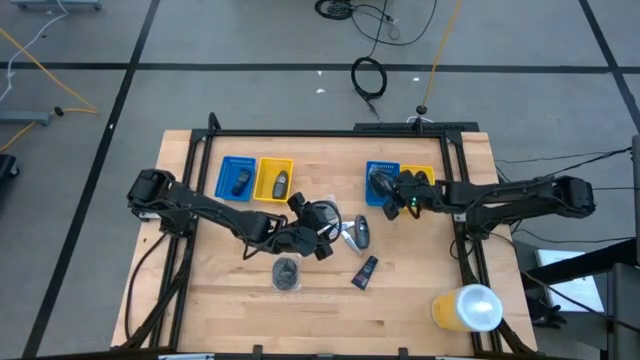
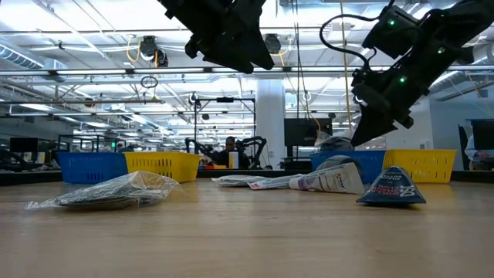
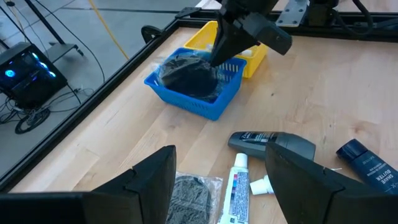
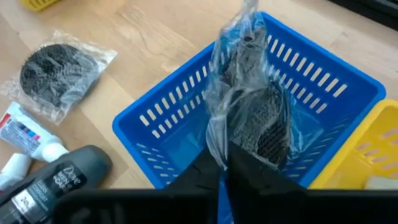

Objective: Pick & Place Travel size toiletries
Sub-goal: Put the black hairbrush into the right blue bin, then put the white toothpaste into the right yellow bin

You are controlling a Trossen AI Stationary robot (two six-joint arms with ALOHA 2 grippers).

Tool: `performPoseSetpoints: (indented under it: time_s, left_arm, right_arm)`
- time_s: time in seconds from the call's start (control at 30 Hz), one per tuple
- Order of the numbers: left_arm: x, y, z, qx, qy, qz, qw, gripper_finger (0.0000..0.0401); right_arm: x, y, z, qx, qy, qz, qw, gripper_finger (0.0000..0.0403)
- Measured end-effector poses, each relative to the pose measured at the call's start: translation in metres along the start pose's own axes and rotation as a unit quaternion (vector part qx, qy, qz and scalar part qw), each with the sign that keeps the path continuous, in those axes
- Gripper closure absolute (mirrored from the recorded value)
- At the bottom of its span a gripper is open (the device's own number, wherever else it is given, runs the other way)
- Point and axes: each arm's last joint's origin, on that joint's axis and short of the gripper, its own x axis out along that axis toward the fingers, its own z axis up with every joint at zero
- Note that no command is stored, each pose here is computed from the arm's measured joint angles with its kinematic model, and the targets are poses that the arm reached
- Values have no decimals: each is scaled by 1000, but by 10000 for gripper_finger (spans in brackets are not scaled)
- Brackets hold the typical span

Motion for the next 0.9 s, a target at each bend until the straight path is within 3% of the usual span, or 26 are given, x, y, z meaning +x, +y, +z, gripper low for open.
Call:
performPoseSetpoints:
  time_s: [0.17,0.37,0.53,0.7,0.9]
  left_arm:
    - [0,0,0,0,0,0,1000,160]
    - [0,0,0,1,0,0,1000,160]
    - [0,0,0,2,0,0,1000,160]
    - [0,0,0,2,0,0,1000,160]
    - [0,0,0,-2,0,0,1000,160]
  right_arm:
    - [-2,0,1,-1,-3,4,1000,347]
    - [-14,-2,3,-18,-6,35,999,262]
    - [-30,-8,7,4,-39,35,999,213]
    - [-39,-10,5,2,-85,-9,996,211]
    - [-28,-5,-5,-45,-64,41,996,246]
